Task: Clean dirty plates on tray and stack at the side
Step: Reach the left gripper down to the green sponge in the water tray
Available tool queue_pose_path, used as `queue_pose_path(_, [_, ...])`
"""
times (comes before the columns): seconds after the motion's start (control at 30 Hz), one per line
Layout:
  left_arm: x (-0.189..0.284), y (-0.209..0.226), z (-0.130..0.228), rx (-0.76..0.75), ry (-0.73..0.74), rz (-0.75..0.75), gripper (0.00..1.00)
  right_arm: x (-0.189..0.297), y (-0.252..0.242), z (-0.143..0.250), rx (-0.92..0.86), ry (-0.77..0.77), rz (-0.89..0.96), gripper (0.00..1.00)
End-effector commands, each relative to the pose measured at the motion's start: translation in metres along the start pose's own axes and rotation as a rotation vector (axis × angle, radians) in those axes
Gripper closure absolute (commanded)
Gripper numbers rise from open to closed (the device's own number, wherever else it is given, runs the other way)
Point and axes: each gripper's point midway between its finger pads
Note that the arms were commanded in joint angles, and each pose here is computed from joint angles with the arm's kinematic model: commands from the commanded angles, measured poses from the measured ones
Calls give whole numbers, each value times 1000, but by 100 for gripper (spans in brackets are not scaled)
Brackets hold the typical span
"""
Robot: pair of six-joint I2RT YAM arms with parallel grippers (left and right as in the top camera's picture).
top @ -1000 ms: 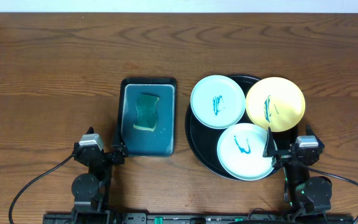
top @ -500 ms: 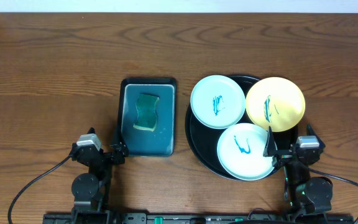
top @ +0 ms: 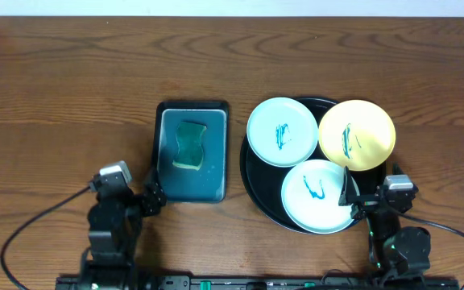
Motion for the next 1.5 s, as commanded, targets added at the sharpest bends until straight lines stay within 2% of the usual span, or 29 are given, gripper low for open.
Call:
queue_pose_path(0.0, [6, -3, -23, 6, 29, -9, 24, 5, 2, -18, -18, 11, 11, 1])
queue_pose_path(0.5, [11, -10, -58, -7, 374, -76, 24, -3, 3, -14, -77, 441, 104, 1])
queue_pose_path(0.7, [21, -6, -38, -14, 594, -119, 24, -7, 3, -10, -57, 560, 122, 1])
queue_pose_path(0.83, [26, -2, -20, -18, 690, -138, 24, -7, 27, -7, -97, 594, -9, 1])
queue_pose_path(0.87, [26, -2, -19, -18, 698, -139, 24, -6, 30, -7, -102, 598, -27, 1])
queue_pose_path(0.9, [26, -2, -18, -18, 702, -141, 3, -6, 32, -7, -105, 599, -36, 1])
queue_pose_path(0.93, [25, -2, -19, -18, 701, -140, 1, -7, 33, -8, -106, 595, -40, 1])
queue_pose_path(1.03, [23, -2, -18, -18, 702, -141, 2, -8, 31, -8, -102, 590, -30, 1])
queue_pose_path(1.13, [22, -2, -20, -18, 696, -140, 2, -9, 14, -7, -98, 586, 72, 4])
queue_pose_path(1.27, [10, -7, -34, 26, 620, -123, 2, -9, 5, 5, -122, 632, 136, 3])
queue_pose_path(1.47, [-9, -32, -62, 64, 493, 11, 2, -12, 2, 23, -114, 714, 157, 2])
Point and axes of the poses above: each gripper's point midway between its finger pads, its own x axis back along the fingers, its own y axis along the line the jaws close on, z = x × y, and after that the axes turned 8 degrees about -x, right-handed
